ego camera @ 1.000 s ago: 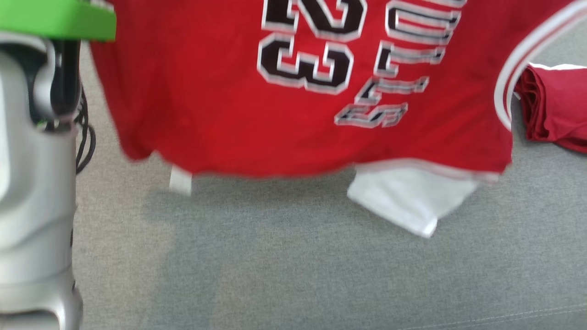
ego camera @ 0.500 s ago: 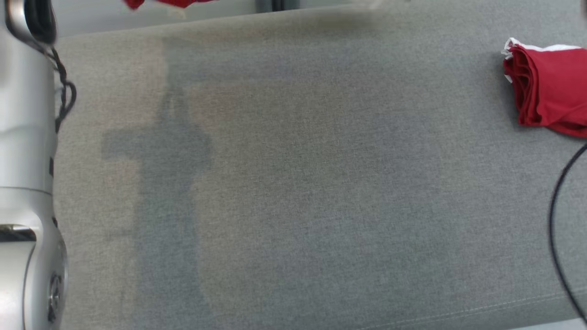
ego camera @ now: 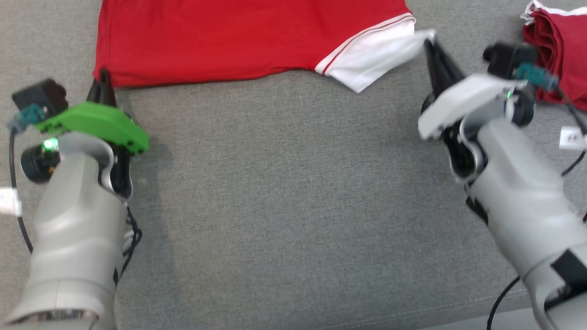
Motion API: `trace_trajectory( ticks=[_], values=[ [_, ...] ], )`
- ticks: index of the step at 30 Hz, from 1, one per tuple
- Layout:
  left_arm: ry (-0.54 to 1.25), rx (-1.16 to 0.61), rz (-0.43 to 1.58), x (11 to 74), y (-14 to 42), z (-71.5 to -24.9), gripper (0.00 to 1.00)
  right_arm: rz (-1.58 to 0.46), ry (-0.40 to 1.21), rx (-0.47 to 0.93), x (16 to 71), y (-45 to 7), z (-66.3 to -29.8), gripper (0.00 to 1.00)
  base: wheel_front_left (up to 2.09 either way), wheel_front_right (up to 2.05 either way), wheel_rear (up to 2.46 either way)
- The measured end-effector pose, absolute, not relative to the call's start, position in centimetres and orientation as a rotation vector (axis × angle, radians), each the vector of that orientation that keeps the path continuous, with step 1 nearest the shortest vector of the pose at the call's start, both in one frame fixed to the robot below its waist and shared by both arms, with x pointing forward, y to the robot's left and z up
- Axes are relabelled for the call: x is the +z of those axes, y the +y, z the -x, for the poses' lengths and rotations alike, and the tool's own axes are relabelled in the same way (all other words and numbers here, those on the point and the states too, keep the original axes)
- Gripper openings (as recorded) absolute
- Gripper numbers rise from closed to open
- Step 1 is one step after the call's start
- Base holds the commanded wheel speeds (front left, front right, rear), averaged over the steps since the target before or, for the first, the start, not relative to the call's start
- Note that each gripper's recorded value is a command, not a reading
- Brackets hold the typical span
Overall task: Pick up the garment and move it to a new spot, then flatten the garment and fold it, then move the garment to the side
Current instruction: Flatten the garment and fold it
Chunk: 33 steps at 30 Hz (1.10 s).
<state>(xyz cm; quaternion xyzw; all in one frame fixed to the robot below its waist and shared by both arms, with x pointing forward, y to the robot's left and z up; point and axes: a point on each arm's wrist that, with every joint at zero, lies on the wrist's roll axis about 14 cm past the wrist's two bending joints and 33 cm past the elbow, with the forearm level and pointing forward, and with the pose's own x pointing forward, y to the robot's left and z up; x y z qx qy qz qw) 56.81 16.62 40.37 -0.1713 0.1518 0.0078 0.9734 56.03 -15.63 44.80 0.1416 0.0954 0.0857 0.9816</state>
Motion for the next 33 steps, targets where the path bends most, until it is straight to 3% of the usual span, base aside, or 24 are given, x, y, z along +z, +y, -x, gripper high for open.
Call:
trace_trajectory(
  ticks=[8,24,33],
  values=[
    [0.298,0.046,0.321,38.2,18.7,-51.4,0.0,-0.411,0.2,0.118,42.3,-17.3,-49.4,0.0,0.0,0.0,0.0],
    [0.199,0.066,0.237,43.0,20.2,-39.6,0.0,-0.43,0.233,0.03,44.3,-19.4,-34.0,0.0,0.0,0.0,0.0],
    [0.293,0.075,0.219,45.3,20.1,-35.1,0.0,-0.365,0.281,0.023,47.5,-19.7,-31.1,0.0,0.0,0.0,0.0]
  ],
)
